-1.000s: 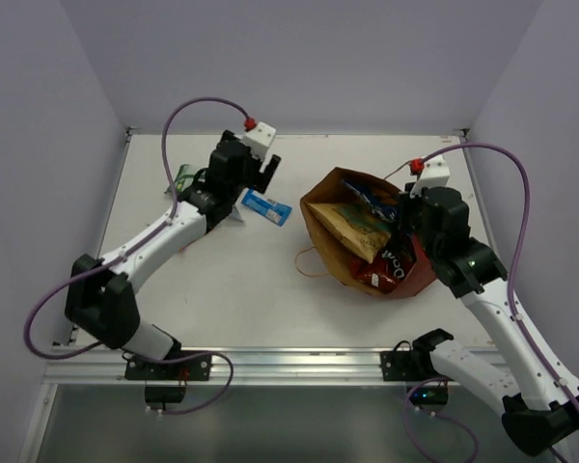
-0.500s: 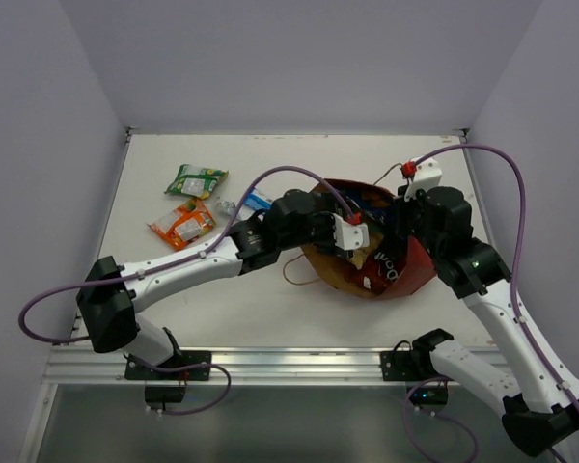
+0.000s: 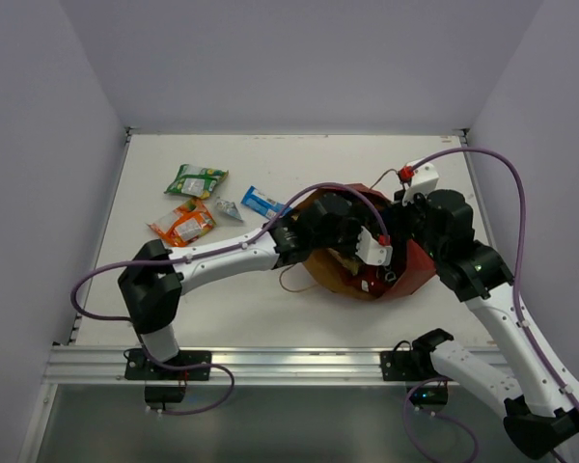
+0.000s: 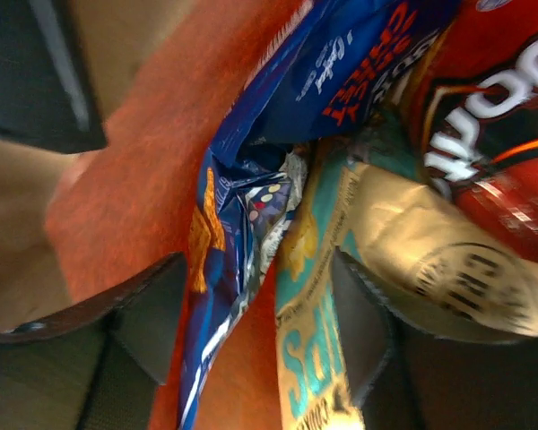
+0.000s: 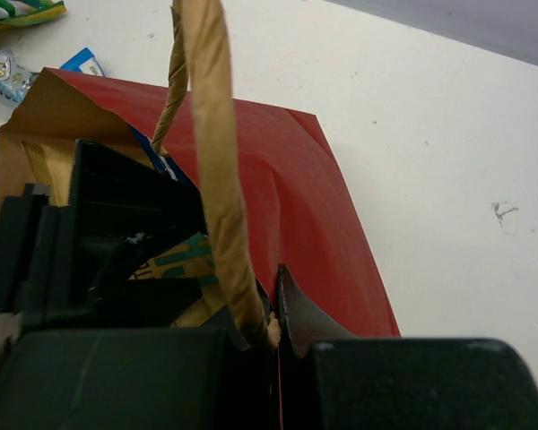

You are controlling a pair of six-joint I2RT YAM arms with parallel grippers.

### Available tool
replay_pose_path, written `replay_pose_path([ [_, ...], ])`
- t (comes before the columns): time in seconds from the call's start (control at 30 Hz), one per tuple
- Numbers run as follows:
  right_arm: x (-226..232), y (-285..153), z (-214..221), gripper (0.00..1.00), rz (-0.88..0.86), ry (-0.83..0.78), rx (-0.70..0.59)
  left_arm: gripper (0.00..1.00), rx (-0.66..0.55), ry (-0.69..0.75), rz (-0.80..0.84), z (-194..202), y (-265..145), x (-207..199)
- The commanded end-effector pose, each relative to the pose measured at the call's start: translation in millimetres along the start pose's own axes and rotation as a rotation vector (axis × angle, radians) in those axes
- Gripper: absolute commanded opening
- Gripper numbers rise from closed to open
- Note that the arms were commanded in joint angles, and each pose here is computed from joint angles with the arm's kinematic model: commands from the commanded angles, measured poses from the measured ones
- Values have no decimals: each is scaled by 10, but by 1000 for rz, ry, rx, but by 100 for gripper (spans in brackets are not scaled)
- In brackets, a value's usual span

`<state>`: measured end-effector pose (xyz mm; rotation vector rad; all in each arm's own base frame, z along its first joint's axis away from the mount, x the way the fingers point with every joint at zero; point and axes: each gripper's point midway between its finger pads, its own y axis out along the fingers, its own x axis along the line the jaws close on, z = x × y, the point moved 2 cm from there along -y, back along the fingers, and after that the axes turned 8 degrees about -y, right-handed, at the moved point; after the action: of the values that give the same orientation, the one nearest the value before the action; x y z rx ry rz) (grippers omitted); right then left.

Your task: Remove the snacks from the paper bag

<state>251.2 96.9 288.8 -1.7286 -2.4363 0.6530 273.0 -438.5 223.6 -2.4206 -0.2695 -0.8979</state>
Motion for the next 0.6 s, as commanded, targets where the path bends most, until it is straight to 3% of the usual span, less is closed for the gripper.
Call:
replay_pose_path([
  [0.0,46,-112,-238,0,-41,7,-85,69,-30,48,-63,-21,90,301],
  [0.13,38,-133,-242,0,-38,9,-94,54,-36,21,-78,131,202,373],
  [0.3,-12,-115,-223,0,-4,10,-88,0,-37,-20,-71,130,199,381],
  [0.43,-81,-76,-180,0,47,10,-73,0,-52,-77,-61,-49,-93,449],
  [0.57,-199,-35,-138,0,133,30,-46,0,-169,-157,-122,-536,-824,643],
])
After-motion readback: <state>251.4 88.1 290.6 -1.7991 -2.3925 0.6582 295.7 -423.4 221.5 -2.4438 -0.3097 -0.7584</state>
